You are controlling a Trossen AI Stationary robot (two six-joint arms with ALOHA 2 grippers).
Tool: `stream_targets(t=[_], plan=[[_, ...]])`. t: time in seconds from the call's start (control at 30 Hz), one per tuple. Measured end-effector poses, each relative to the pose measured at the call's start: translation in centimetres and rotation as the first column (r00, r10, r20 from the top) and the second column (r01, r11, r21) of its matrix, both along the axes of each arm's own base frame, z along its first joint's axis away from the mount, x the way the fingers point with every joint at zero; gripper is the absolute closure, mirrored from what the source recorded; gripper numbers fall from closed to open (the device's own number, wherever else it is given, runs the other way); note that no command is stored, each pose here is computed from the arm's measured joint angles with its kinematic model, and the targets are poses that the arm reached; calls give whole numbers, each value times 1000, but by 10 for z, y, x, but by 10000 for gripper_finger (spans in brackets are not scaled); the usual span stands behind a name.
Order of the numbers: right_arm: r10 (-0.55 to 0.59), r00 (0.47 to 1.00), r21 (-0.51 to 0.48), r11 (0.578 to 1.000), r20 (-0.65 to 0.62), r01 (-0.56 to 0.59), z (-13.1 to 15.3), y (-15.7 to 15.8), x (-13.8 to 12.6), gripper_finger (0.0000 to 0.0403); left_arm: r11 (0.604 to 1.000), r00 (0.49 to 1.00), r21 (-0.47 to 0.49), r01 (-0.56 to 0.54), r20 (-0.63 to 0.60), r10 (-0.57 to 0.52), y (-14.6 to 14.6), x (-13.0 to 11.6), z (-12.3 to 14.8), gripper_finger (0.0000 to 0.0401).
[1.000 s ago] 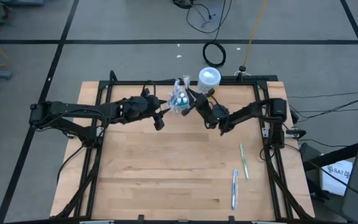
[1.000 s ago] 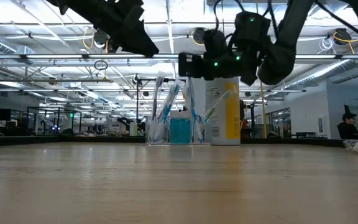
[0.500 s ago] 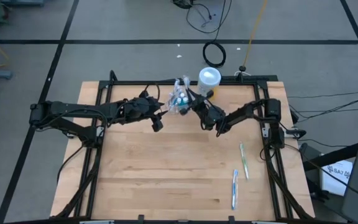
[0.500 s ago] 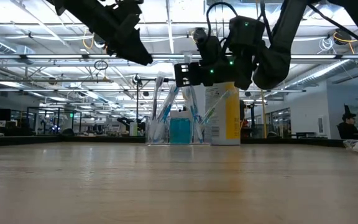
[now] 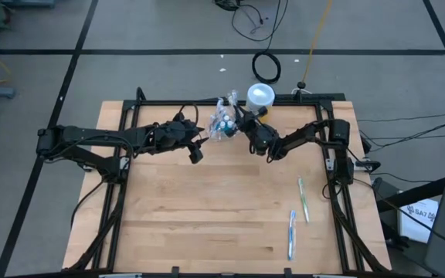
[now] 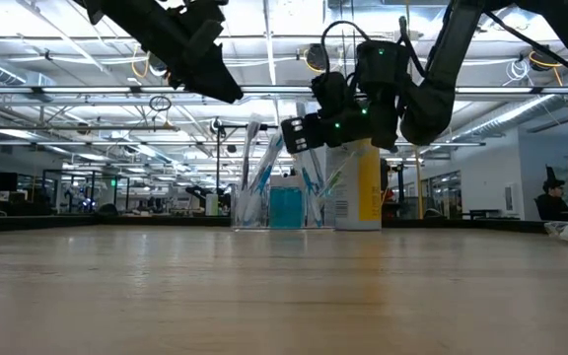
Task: Pick & Place toothbrushing station
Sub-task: Put the blue toothbrush into the transparent organizer
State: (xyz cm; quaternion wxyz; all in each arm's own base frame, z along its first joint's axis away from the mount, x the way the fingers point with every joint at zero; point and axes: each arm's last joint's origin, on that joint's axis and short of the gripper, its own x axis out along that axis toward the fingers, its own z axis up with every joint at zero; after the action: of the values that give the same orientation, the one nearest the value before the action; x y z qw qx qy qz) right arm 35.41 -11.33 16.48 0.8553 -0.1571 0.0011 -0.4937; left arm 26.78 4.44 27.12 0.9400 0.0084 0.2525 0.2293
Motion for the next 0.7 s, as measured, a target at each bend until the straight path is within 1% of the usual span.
stream_targets(t=[0.13,0.23,0.33,0.43,0.63,0.7], plan=[[-7,998,18,1000,-66,8,-6,-3,0,389,1000,1000,5,4,-3,-4,0,0,0,222],[-3,993,51,999,-118,10,-12,-5,1,389,1000,1000,7,5,-4,-5,0,0,0,222],[-4,991,61,998,-136,12,-15,-5,1,389,1000,1000,8,6,-5,-5,0,0,0,222],[2,988,55,998,-154,7,-15,-2,2,385,1000,1000,8,6,-5,-6,0,0,0,221],[18,968,0,1000,-252,-19,-16,10,5,384,1000,1000,7,6,-16,-5,0,-1,-1,221],[25,964,7,1000,-264,-23,-18,12,6,384,1000,1000,5,5,-23,-5,0,-1,-2,222]])
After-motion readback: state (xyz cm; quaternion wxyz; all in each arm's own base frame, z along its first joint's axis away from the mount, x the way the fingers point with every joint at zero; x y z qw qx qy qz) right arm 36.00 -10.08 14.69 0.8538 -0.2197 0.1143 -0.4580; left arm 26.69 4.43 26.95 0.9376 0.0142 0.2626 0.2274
